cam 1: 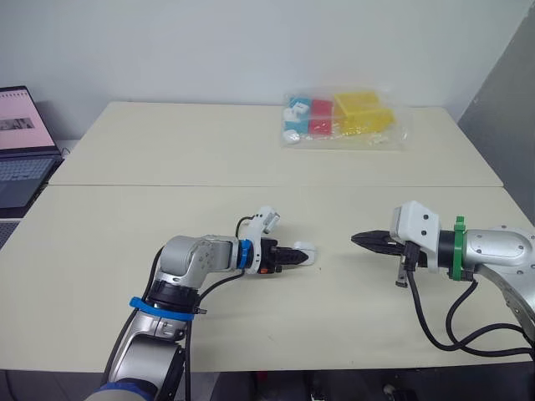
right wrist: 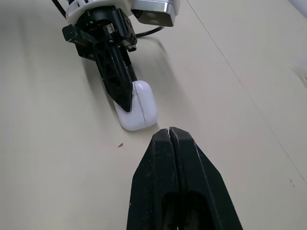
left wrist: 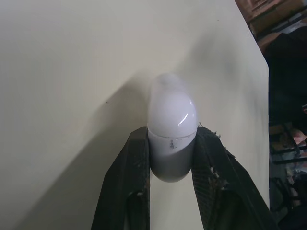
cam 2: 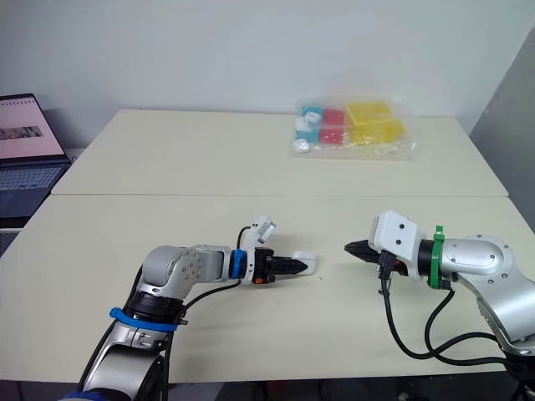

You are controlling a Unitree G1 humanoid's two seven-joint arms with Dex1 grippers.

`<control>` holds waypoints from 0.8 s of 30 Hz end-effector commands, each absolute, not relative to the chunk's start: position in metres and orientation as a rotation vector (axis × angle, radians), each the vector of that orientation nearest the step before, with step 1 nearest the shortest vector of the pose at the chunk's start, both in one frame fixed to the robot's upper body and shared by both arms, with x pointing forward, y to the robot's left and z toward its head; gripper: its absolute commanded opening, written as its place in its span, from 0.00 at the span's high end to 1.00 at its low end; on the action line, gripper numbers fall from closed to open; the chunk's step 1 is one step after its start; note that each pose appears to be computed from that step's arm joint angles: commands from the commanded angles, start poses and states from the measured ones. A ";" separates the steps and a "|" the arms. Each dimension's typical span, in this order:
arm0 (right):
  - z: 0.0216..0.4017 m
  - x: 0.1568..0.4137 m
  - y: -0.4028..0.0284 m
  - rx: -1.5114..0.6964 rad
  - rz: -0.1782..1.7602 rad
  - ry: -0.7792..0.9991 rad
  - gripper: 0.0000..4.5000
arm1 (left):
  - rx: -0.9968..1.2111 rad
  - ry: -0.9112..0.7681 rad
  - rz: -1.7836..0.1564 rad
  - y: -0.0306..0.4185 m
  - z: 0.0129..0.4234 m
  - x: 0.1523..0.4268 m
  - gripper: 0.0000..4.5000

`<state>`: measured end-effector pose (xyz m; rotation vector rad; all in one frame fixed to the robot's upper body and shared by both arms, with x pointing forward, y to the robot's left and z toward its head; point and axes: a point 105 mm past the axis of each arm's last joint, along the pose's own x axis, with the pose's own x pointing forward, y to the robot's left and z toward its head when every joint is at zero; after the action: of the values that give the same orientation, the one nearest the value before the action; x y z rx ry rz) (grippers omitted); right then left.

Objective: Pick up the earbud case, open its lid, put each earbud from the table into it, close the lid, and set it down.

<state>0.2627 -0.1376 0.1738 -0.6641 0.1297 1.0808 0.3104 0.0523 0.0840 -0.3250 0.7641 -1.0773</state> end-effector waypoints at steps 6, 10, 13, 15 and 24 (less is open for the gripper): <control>0.187 0.260 -0.134 -0.744 1.097 0.039 1.00 | -0.214 0.727 -1.020 0.091 0.089 0.309 0.20; 0.183 0.255 -0.135 -0.734 1.154 0.069 1.00 | 0.117 0.639 -1.096 0.116 0.084 0.291 0.00; 0.182 0.251 -0.135 -0.728 1.192 0.079 1.00 | 0.213 0.582 -1.123 0.124 0.087 0.285 0.00; 0.183 0.247 -0.136 -0.709 1.221 0.087 0.96 | 0.233 0.482 -1.111 0.130 0.100 0.288 0.00; 0.185 0.235 -0.170 -0.743 1.267 0.244 0.34 | 0.466 0.238 -1.054 0.170 0.142 0.262 0.00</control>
<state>0.2364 -0.1633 0.1756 -0.7120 0.2612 1.2717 0.2637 0.1676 0.1329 0.3985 0.2782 -1.0753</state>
